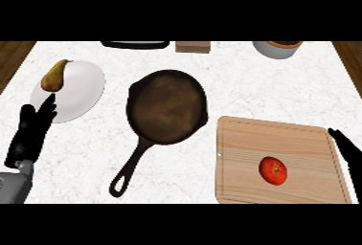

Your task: Pick the tomato from the cutting board and place it in the pan

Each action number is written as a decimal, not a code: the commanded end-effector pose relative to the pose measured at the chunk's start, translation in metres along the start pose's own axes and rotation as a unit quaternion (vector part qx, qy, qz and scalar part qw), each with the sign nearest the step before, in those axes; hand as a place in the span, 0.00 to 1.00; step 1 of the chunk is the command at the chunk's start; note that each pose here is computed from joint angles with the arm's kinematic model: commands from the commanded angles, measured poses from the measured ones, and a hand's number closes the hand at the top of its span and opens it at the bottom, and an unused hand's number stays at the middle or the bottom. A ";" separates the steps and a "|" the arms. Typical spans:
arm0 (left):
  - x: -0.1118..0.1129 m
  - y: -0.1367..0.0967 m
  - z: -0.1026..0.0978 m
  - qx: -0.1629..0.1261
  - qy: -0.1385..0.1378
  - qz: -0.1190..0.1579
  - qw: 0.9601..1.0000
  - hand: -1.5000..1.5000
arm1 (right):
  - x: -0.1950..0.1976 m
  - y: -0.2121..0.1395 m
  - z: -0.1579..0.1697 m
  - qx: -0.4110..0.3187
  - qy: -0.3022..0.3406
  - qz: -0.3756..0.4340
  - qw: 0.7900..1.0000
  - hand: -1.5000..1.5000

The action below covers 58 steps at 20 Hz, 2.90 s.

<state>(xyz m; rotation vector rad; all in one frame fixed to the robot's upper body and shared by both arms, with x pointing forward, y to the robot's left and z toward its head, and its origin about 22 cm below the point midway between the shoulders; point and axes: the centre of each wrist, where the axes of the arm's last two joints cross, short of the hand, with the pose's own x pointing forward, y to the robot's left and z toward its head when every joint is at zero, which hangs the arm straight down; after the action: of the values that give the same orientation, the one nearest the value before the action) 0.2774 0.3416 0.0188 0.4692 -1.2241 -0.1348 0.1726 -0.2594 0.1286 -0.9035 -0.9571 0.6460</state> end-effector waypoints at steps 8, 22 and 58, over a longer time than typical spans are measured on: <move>-0.005 -0.009 0.002 0.010 0.005 0.002 1.000 0.50 | 0.075 0.047 -0.028 0.061 0.048 0.062 0.995 0.00; 0.003 0.014 0.016 0.016 0.015 0.007 1.000 0.50 | 0.055 0.079 -0.033 0.086 0.076 0.094 0.989 0.00; -0.030 0.006 -0.003 0.013 0.018 0.000 1.000 0.50 | 0.036 0.125 -0.066 0.035 0.061 0.155 0.985 1.00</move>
<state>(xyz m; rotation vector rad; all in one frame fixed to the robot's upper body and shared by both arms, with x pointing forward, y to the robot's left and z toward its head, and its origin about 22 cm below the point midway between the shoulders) 0.2718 0.3584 0.0085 0.4943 -1.1979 -0.0987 0.2417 -0.1957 0.0211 -1.0141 -0.6664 0.8941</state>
